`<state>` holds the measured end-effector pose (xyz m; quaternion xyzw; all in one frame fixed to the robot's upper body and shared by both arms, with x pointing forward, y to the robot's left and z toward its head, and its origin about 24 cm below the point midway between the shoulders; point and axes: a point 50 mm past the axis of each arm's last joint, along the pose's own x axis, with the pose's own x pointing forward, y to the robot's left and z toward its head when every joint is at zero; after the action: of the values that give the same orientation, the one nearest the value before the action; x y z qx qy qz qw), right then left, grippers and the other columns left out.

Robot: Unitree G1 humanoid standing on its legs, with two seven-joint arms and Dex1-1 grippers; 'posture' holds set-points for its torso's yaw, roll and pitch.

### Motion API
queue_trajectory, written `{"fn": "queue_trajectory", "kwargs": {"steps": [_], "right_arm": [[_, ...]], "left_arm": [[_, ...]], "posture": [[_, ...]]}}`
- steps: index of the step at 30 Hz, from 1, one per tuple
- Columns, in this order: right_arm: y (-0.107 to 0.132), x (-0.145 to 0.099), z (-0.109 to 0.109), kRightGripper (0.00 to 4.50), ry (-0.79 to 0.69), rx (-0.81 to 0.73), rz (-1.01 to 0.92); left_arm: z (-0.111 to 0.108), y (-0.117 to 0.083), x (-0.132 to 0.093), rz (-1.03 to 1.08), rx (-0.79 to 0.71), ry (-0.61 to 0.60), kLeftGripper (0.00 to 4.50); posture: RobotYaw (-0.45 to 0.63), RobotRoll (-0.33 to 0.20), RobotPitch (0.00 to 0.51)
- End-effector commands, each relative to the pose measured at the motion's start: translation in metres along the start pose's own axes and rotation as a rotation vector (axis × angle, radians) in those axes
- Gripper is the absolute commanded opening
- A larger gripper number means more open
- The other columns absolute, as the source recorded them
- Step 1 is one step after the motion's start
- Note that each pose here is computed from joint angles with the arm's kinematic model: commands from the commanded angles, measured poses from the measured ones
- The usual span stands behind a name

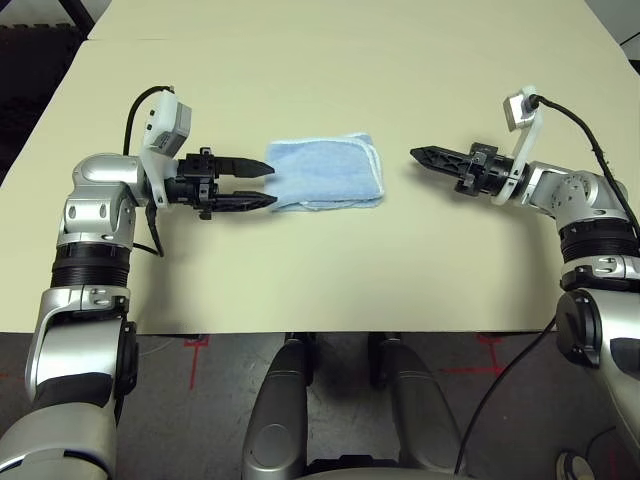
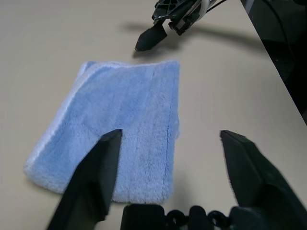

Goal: Fold the towel and set it aside.

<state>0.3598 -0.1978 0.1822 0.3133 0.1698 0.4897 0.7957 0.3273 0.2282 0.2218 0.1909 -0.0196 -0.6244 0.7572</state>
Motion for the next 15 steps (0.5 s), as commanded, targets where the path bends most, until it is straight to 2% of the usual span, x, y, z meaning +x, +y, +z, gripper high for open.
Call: {"fn": "queue_trajectory", "kwargs": {"steps": [1, 7, 11, 15], "right_arm": [[0.005, -0.002, 0.001, 4.50, 0.012, 0.083, 0.004], [0.009, 0.007, -0.008, 4.50, 0.044, 0.190, 0.020], [0.003, 0.016, -0.018, 4.50, 0.050, 0.261, -0.014], [0.001, 0.021, -0.022, 4.50, 0.050, 0.282, -0.024]], "left_arm": [[0.004, -0.003, 0.000, -0.023, 0.052, -0.012, 4.44], [0.004, -0.006, 0.001, -0.039, 0.084, -0.003, 4.44], [0.008, -0.011, 0.002, -0.055, 0.093, 0.001, 4.44], [0.011, -0.013, 0.002, -0.054, 0.092, 0.000, 4.44]], "posture": [[0.14, 0.000, 0.280], [0.16, 0.000, 0.276], [0.18, 0.000, 0.273], [0.19, 0.000, 0.272]]}}
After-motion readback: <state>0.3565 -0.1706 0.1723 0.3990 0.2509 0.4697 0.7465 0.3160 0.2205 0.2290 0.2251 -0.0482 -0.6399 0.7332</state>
